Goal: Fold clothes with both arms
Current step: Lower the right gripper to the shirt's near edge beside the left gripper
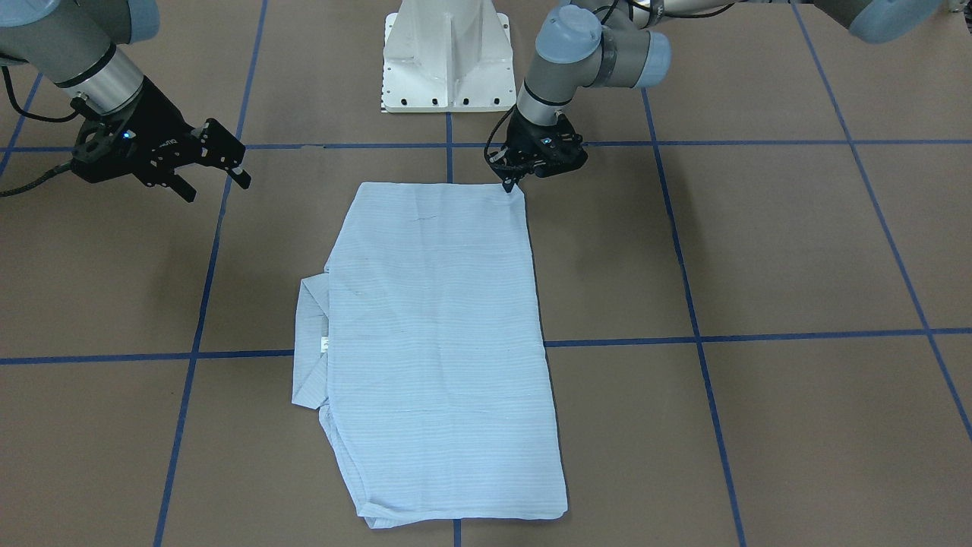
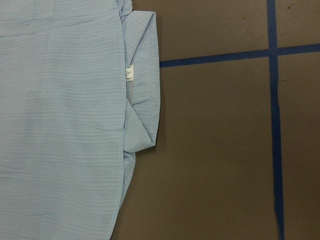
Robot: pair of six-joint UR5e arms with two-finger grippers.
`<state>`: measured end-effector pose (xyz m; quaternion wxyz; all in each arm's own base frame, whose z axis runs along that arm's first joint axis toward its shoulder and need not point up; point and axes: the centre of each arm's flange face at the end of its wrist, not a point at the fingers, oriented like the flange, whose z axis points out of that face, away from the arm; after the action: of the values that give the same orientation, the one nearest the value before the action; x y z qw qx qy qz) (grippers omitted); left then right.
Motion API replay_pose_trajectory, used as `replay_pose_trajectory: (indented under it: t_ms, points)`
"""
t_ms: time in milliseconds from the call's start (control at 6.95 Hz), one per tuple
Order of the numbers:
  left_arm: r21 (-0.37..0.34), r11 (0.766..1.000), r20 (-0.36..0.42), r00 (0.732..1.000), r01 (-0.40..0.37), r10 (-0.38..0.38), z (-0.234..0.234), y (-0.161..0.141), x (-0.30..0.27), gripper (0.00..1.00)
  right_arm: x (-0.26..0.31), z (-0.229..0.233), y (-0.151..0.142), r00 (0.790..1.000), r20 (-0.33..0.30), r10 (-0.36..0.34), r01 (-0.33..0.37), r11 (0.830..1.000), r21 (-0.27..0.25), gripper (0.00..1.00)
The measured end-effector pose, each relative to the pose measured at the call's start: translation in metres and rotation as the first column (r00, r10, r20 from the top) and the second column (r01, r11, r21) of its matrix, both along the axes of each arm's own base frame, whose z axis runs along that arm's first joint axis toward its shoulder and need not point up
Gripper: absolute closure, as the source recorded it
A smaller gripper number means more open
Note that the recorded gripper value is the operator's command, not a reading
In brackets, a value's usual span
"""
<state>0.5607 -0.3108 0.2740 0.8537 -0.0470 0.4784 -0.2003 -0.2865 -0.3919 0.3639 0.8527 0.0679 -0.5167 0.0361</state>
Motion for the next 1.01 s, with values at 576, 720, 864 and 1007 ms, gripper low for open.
replay_pose_trajectory:
  t_ms: [576, 720, 864, 1007]
  points:
    - [0.003, 1.0, -0.018, 1.0, 0.006, -0.006, -0.009, -0.003, -0.006, 1.0, -0.05, -0.009, 0.03, 0.997, -0.006, 0.071, -0.071, 0.995, -0.07, 0.0]
    - [0.004, 1.0, -0.028, 1.0, 0.006, -0.006, -0.014, -0.003, -0.006, 1.0, -0.079, -0.015, 0.049, 0.994, -0.005, 0.108, -0.108, 0.989, -0.097, 0.0]
    - [0.004, 1.0, -0.038, 0.999, 0.007, -0.007, -0.021, -0.004, -0.006, 1.0, -0.105, -0.025, 0.064, 0.991, -0.008, 0.13, -0.13, 0.982, -0.134, 0.0]
    - [0.006, 1.0, -0.05, 0.999, 0.008, -0.008, -0.028, -0.004, -0.005, 1.0, -0.135, -0.048, 0.075, 0.988, -0.038, 0.146, -0.151, 0.971, -0.183, 0.0]
